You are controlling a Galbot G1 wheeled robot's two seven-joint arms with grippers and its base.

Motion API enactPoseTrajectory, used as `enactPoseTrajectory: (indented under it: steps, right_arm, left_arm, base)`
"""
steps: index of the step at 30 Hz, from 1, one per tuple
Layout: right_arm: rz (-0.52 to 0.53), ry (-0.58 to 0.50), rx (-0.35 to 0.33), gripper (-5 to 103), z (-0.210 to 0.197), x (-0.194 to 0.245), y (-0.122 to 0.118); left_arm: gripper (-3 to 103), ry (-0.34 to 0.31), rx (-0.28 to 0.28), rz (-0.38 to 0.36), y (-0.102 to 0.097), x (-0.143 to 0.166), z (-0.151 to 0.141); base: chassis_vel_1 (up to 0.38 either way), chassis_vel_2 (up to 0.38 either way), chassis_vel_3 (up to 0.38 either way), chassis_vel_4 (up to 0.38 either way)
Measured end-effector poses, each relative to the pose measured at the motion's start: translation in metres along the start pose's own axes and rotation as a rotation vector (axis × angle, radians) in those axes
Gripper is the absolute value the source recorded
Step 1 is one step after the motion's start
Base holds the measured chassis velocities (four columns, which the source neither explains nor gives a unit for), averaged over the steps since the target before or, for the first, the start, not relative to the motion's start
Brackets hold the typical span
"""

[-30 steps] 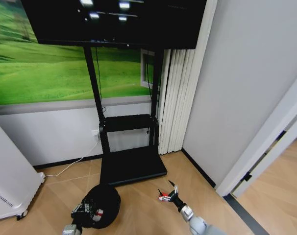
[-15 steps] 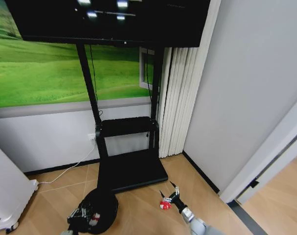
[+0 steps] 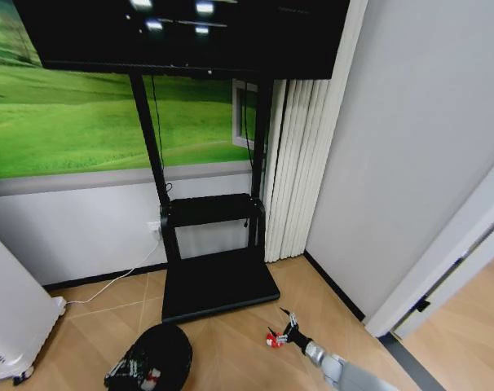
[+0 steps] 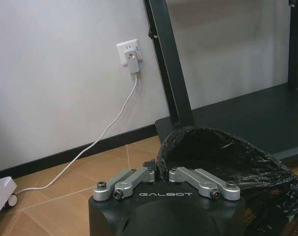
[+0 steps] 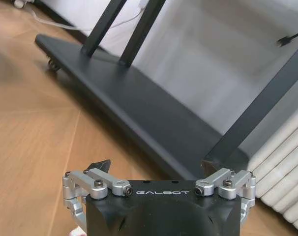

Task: Pick up the trash bin and place the garbage on the floor into it.

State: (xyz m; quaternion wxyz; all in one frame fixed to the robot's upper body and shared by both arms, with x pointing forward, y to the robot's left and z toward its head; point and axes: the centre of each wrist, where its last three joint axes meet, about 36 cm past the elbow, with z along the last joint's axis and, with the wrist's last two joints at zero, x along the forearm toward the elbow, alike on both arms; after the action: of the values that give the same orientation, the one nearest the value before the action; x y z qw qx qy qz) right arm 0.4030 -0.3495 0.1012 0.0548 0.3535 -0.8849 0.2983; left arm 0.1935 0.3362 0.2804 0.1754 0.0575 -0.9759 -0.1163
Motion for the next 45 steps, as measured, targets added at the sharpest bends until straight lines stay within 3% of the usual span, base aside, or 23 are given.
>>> enactPoseTrajectory:
  steps: [11, 21, 26, 45]
  right_arm:
    - [-0.046, 0.049, -0.035, 100, 0.006, -0.01, 0.027]
    - [-0.073, 0.087, -0.035, 100, 0.014, -0.004, 0.026]
    - [-0.101, 0.127, 0.001, 100, 0.025, 0.013, 0.005]
    - [-0.137, 0.131, -0.033, 100, 0.022, 0.005, 0.026]
  left_arm:
    - [7, 0.004, -0.02, 0.003, 0.004, 0.001, 0.011]
    - [7, 0.014, -0.026, 0.012, 0.006, -0.001, 0.019]
    - [6, 0.036, -0.026, 0.031, 0.002, -0.006, 0.024]
    - [6, 0.031, -0.013, 0.04, -0.006, -0.009, 0.021]
  base:
    - [0.0, 0.0, 0.0, 0.0]
    - [0.0, 0.0, 0.0, 0.0]
    - [0.0, 0.0, 0.0, 0.0]
    - [0.0, 0.0, 0.0, 0.0]
